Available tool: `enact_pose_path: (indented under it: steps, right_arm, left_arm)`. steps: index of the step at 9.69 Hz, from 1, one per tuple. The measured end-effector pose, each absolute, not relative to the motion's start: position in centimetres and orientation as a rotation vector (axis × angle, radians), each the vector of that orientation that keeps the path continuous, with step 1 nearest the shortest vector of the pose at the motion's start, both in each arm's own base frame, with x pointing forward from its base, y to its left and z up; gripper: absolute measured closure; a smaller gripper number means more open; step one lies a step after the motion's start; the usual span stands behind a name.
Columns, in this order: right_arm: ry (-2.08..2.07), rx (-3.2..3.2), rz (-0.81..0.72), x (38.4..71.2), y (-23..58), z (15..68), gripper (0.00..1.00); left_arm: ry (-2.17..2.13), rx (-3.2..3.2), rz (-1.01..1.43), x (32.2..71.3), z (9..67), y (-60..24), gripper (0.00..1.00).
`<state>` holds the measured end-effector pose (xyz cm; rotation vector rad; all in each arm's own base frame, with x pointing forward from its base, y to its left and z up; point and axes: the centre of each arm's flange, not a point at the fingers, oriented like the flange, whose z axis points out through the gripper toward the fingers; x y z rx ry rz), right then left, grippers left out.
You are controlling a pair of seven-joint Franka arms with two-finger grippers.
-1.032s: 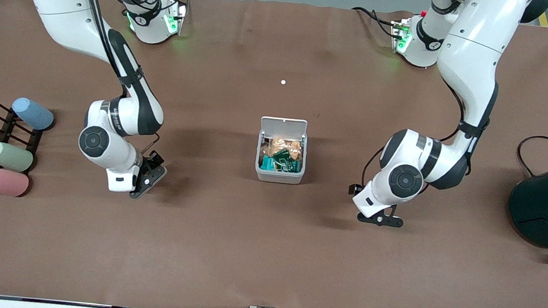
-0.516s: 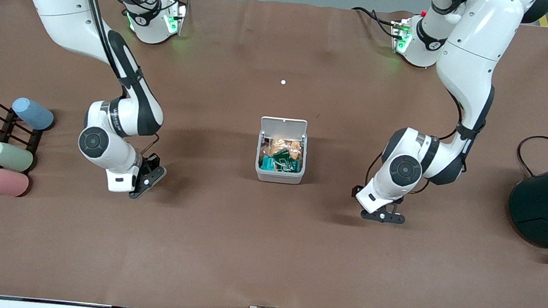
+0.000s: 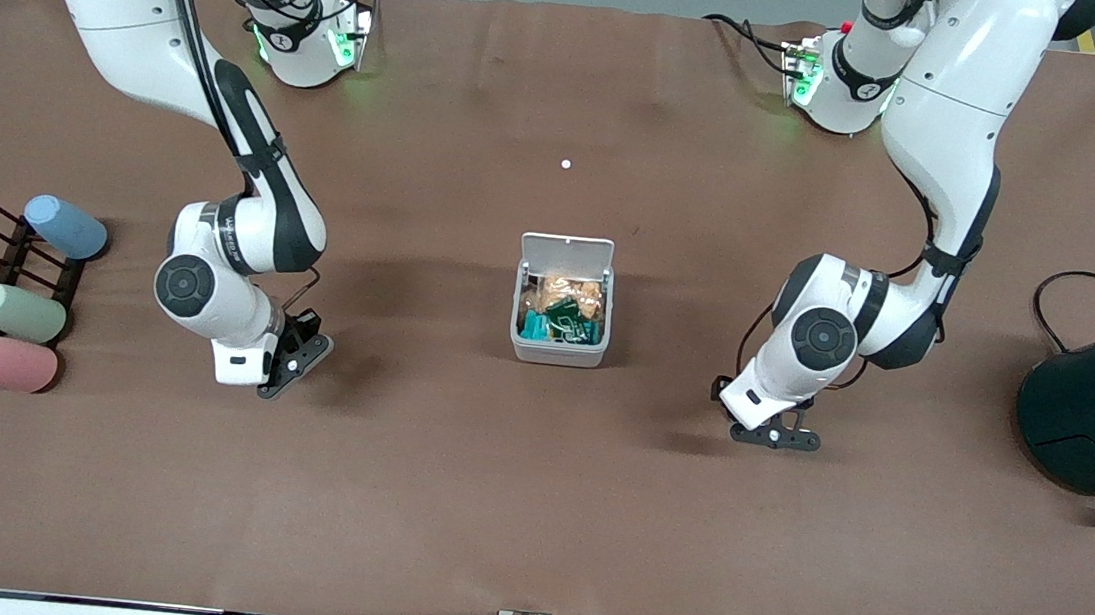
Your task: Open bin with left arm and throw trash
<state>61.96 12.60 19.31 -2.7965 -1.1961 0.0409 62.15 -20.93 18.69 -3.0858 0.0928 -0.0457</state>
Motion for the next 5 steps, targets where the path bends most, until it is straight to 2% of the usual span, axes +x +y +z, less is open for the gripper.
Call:
enact_pose_path:
  steps: [2,3,5]
  right_arm:
    - [-1.055,-2.772,-0.025,63.3,15.2,23.1,0.94]
    - [-0.966,-2.791,-0.043,63.5,17.8,24.9,0.94]
    - [-0.757,-2.823,-0.053,62.1,26.0,27.5,0.94]
  left_arm:
    - [0.084,-3.092,-0.068,62.4,18.7,-20.6,0.1]
    - [0.09,-3.095,-0.071,62.3,18.8,-20.8,0.04]
    - [0.1,-3.101,-0.077,62.2,18.8,-21.3,0.05]
